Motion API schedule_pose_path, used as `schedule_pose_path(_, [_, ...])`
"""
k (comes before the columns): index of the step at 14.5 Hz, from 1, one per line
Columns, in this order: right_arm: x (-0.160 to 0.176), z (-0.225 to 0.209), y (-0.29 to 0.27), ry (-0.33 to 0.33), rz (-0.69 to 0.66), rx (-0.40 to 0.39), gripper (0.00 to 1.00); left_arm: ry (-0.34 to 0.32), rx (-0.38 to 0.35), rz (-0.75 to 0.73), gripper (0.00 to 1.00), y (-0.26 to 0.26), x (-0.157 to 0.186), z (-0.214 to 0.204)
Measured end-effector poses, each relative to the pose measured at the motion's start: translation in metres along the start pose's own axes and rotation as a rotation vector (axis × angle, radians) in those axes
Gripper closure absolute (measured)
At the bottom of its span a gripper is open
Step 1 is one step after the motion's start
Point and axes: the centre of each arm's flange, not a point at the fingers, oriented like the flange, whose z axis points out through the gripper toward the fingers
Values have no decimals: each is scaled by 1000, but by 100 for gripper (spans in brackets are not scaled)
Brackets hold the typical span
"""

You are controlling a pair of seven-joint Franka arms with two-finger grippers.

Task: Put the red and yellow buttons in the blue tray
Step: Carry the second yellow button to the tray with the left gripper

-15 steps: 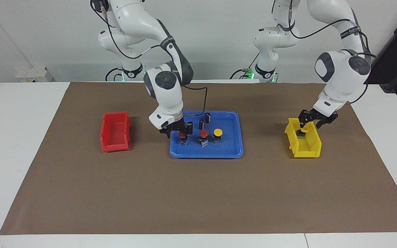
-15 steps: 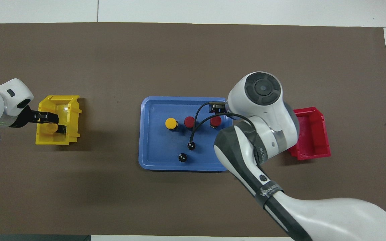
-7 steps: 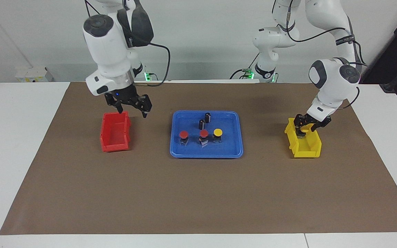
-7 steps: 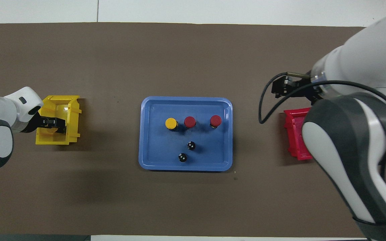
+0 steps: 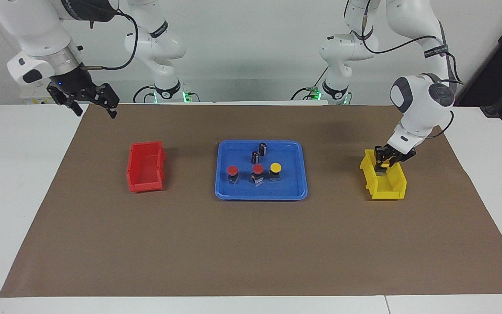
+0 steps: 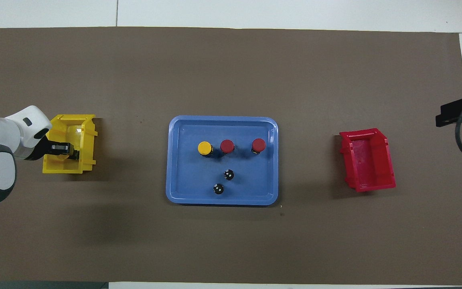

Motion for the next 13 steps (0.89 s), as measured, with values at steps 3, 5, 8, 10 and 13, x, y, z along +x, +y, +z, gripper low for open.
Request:
schedule_pose_path(3, [5,10,-1,-17,-5,-1,0,-33,-6,2,59,0,7,-22])
schedule_pose_path(5, [4,10,-1,-22,-16,-3,0,-67,-12,9,59,1,20,-70])
schedule_pose_path(8, [1,10,1,-36,-34,-6,0,-24,-9,15,59,22,38,-164])
schedule_pose_path(10, [-1,8,1,-38,-43,-8,0,13,-10,-53,59,77,46,-184])
schedule_pose_path(13, [-2,6,2,-34,-47,-14,0,29,-39,-85,59,197,50,-152])
